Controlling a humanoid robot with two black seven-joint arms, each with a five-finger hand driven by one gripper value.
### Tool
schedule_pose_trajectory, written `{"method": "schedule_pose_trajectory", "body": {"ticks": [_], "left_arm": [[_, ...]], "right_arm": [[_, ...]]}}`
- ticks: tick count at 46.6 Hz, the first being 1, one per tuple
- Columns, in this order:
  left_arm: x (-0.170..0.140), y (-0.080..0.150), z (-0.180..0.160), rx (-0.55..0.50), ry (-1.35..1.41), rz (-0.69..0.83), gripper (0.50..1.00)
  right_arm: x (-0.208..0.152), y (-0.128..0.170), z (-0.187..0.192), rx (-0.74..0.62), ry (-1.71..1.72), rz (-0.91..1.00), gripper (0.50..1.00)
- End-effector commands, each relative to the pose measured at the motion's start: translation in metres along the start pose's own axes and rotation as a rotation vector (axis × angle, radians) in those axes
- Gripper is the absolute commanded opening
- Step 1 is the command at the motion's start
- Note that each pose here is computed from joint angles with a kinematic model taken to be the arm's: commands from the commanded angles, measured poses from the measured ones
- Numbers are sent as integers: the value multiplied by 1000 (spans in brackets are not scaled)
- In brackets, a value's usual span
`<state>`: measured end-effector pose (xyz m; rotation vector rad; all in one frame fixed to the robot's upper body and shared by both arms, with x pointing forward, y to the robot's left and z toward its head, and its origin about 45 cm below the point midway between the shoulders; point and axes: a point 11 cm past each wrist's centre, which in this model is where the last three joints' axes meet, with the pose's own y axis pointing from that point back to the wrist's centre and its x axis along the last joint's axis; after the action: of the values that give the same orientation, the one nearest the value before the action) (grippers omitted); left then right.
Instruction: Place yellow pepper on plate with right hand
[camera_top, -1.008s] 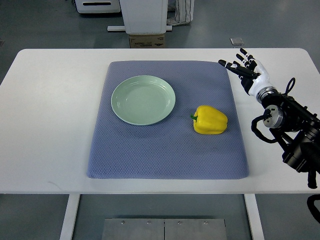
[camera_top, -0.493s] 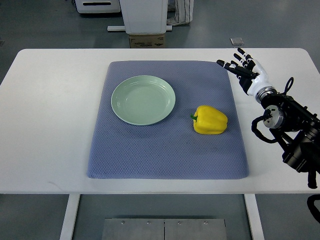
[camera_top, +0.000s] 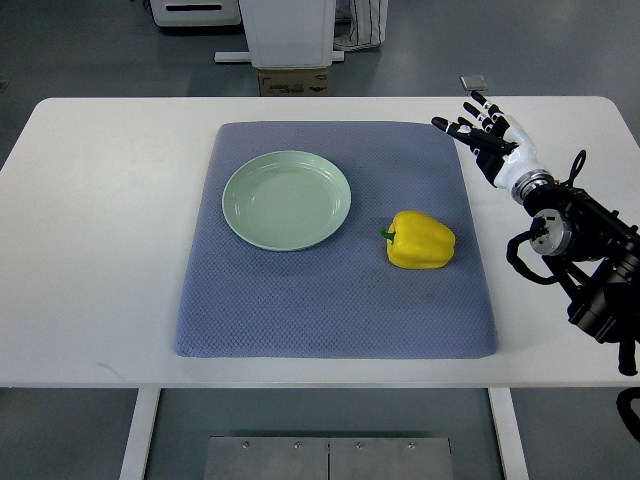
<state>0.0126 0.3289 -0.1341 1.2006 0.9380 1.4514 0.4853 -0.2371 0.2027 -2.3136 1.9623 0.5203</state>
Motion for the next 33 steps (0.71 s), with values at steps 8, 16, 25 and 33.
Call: {"method": "schedule_pose_trajectory", "body": {"ticks": [8,16,25,33], "left_arm": [[0,0,0,0,0,0,1000],[0,0,0,0,0,0,1000],[0,0,0,0,0,0,1000],[0,0,-1,2,0,0,1000]], "right_arm": [[-1,-1,-3,4,2,-1,1000],[-1,-1,-5,7,6,-7,1000],[3,3,-14,64,6,-73,1000],[19,9,-27,88,82,-98,991]]}}
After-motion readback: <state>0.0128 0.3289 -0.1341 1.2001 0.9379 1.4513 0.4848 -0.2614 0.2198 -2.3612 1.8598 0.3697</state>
